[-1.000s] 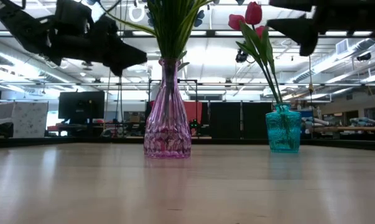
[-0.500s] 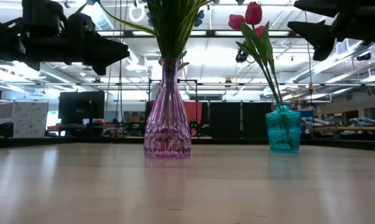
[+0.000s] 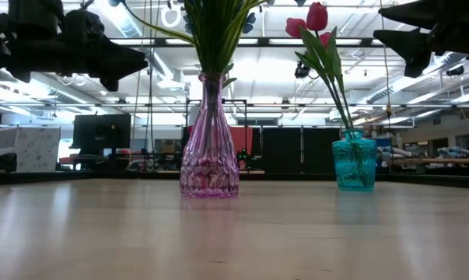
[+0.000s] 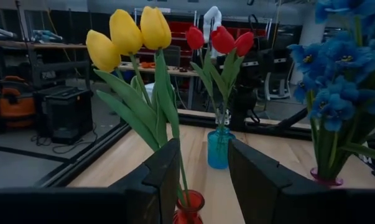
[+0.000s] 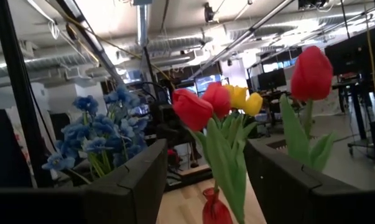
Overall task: Sort flowers into vase by color
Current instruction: Return to Home Position
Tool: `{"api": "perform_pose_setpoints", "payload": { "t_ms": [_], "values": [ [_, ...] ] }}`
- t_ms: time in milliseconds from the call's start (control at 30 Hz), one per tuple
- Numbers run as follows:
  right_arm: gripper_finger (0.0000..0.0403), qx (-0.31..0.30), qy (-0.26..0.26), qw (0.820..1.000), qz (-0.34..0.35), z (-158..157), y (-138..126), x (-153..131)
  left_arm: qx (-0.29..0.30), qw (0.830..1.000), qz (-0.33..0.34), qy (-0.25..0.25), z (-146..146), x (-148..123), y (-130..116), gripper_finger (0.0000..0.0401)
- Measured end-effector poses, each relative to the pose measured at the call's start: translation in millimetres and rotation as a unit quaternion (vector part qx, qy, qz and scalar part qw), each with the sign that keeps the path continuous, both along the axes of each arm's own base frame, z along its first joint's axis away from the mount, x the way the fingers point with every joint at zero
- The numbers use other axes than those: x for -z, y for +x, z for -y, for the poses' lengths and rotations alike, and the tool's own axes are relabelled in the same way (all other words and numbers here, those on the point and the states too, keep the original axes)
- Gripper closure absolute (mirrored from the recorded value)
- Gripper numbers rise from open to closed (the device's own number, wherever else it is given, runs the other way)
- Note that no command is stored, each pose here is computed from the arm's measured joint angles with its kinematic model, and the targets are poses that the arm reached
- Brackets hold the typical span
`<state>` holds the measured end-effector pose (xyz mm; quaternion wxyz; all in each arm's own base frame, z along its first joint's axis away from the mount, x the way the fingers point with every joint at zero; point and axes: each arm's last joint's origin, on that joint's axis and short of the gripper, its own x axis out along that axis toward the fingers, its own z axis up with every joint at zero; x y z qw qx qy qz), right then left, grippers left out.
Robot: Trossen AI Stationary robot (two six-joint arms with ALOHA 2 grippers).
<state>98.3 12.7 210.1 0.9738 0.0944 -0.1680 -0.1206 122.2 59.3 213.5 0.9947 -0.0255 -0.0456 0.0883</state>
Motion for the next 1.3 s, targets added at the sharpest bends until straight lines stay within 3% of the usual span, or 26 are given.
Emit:
{"api": "perform_pose_setpoints", "payload": {
  "t_ms": [267,600,767,967,1300],
  "values": [
    [0.0180,0.007,-0.025,1.000,-0.006,3.7,-13.0,1.9,-0.001,1.000,0.019,0.002,7.0,3.9,-12.3,0.0262],
    [0.0180,-0.010,-0.034,0.998,-0.050,4.8,-20.0,-18.2,0.000,0.999,0.051,0.000,14.0,15.6,-24.7,0.0270],
    [0.0181,-0.040,-0.044,0.996,-0.062,2.0,-15.8,-7.7,0.003,0.998,0.056,0.006,15.7,16.9,-27.2,0.0271],
    [0.0191,-0.090,-0.042,0.994,-0.040,-2.5,-9.7,8.7,0.077,0.994,0.068,0.039,22.5,13.4,-30.9,0.0271],
    [0.0203,-0.109,-0.059,0.992,-0.032,-4.6,-6.8,18.9,0.086,0.995,0.040,0.010,23.5,27.5,-31.9,0.0271]
  ]
}}
